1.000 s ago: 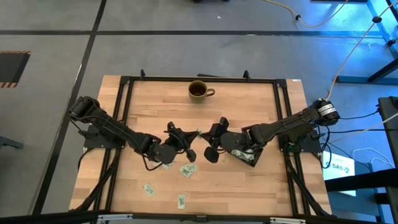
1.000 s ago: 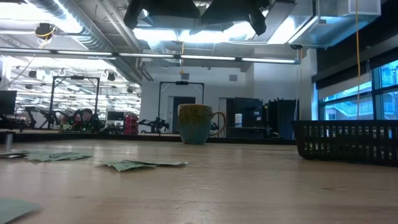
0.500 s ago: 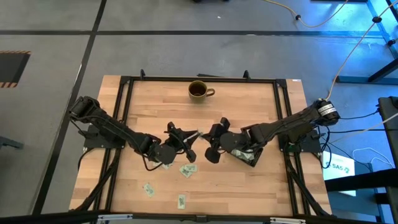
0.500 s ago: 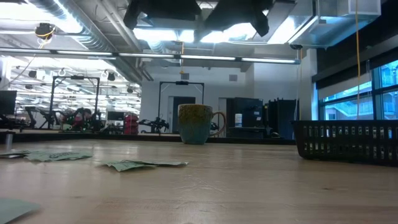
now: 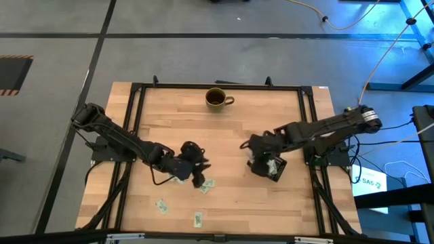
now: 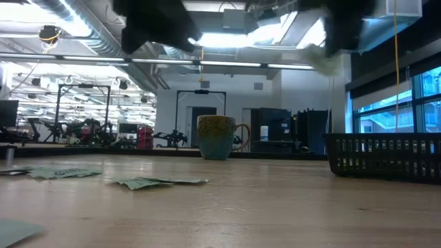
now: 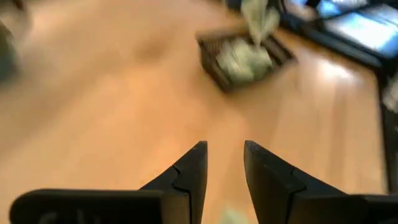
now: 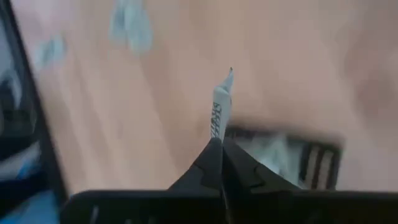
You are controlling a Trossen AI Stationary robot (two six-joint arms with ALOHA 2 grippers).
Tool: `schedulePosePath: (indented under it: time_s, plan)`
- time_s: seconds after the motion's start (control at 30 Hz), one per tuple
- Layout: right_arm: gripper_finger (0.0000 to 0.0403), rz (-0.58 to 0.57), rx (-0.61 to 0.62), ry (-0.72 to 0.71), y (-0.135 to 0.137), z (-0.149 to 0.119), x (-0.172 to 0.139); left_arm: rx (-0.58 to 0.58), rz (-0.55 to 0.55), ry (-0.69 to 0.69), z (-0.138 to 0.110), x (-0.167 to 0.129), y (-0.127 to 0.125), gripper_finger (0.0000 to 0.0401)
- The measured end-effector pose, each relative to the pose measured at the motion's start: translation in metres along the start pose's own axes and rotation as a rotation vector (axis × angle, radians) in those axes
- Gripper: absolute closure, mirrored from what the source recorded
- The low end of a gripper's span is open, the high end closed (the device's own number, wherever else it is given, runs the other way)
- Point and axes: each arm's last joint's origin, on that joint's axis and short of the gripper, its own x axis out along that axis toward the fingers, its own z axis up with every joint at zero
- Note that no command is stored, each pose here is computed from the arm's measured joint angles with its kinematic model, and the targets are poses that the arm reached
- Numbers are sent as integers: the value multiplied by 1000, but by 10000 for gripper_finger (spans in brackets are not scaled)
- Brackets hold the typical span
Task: Pick and place Stevia / Truvia into bins
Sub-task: Put the stevia packet into the black bin
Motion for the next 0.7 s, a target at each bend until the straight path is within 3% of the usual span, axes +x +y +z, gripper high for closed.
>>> schedulePosePath:
  time_s: [0.23, 0.47, 0.7]
  plan:
    - [403, 105, 5, 204, -20, -33, 30, -65, -97, 250, -14, -1, 2, 301]
    - [403, 129, 56, 270, -43, -61, 69, -77, -97, 252, -14, -1, 2, 301]
    - [403, 118, 78, 257, -49, -70, 80, -78, -96, 249, -13, 0, 2, 301]
